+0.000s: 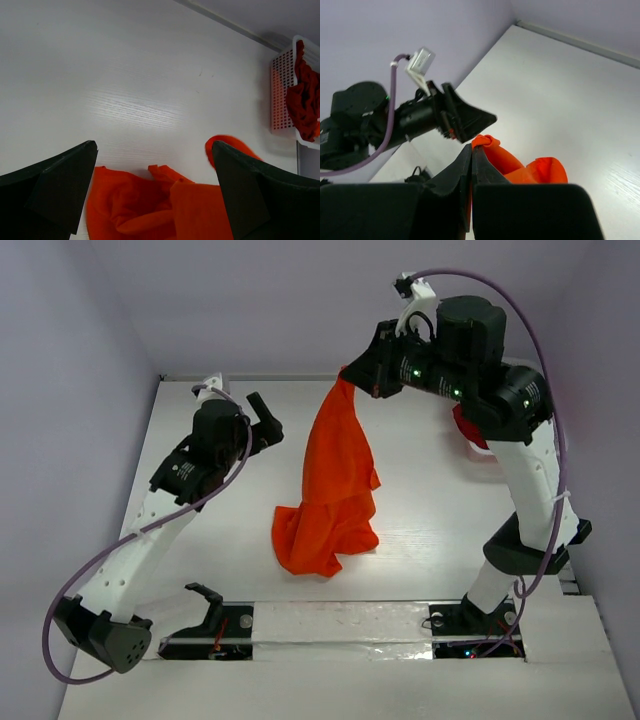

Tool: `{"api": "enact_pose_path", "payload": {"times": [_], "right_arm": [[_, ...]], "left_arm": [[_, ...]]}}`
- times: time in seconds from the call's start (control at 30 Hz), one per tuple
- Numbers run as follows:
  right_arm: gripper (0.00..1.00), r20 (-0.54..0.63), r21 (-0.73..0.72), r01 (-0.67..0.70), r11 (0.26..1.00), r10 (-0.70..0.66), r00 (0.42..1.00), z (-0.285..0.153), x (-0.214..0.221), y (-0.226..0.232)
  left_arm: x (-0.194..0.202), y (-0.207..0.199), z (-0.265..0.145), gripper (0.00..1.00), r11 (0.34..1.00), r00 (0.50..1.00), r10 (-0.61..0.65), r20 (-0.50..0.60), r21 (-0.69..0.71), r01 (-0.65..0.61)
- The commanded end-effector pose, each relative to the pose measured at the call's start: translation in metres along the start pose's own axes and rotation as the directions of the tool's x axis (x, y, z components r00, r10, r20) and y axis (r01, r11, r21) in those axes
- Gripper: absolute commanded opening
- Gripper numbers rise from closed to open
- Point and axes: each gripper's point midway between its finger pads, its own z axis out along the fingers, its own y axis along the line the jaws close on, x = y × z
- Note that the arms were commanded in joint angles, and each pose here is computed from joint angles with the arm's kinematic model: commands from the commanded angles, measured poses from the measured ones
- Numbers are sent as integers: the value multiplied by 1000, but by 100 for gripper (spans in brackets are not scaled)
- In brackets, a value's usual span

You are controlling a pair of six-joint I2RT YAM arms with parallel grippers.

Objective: Fold and stack the t-shirts
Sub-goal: Move the tshirt to the center of the board

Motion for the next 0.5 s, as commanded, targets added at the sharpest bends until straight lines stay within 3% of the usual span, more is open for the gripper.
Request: {"api": "enact_pose_path", "payload": {"times": [0.0,0.17,0.33,0.47], "right_arm": [[0,103,54,15,998,-21,994,-5,-32,-23],[0,37,103,-5,995,1,999,29,-15,-54],[0,120,10,5,1000,-6,993,21,-39,-32],[0,125,76,-22,997,12,992,26,-41,-55]], "left_arm": [[15,1,1,99,1000,999,6,-32,9,-6],[20,4,-6,99,1000,1000,-4,-20,7,4],[34,8,-11,99,1000,999,1,-48,5,-1],[56,7,-14,99,1000,995,10,-101,26,-7]]}}
